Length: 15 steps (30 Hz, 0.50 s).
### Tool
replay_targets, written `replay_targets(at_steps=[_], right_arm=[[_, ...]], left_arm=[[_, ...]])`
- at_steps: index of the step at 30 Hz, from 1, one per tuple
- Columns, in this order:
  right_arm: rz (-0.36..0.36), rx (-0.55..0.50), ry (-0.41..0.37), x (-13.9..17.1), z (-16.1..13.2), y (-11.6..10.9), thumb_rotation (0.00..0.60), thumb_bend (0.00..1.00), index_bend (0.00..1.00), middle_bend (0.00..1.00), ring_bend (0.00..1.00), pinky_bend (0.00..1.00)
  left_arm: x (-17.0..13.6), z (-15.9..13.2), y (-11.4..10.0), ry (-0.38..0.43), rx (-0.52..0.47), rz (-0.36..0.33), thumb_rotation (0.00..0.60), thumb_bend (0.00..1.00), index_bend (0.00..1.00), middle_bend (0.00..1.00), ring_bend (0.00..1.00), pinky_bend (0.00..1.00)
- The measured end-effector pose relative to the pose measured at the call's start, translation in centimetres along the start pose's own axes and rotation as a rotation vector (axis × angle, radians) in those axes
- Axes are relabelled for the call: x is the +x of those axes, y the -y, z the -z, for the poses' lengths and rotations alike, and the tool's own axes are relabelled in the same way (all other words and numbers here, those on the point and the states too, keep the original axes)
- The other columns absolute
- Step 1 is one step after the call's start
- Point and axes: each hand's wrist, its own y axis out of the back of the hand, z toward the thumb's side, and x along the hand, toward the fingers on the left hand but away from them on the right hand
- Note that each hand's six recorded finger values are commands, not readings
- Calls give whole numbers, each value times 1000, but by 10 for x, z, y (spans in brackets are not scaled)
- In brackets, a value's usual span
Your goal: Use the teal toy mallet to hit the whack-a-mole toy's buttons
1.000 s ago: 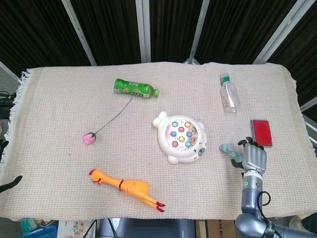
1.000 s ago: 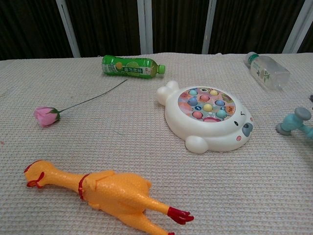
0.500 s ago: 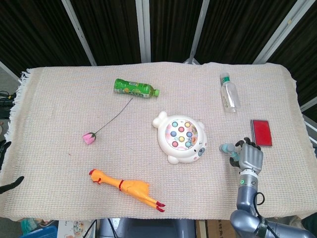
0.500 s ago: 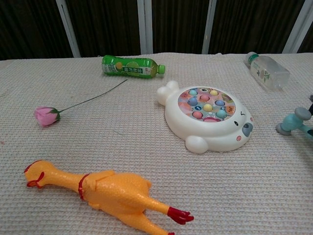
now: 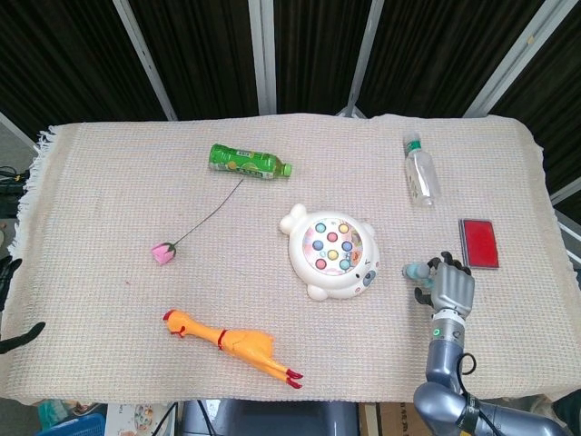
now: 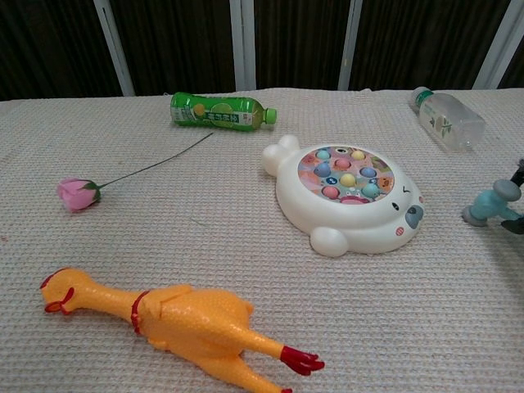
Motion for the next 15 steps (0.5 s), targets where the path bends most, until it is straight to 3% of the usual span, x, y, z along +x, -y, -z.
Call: replay_targets(at_steps=[15], right_arm=[[13, 13, 11, -6, -5, 5, 600, 331, 447, 163, 165, 168]], left_arm=[[1, 0, 1, -8, 4, 2, 600, 0, 115, 44, 0, 0]])
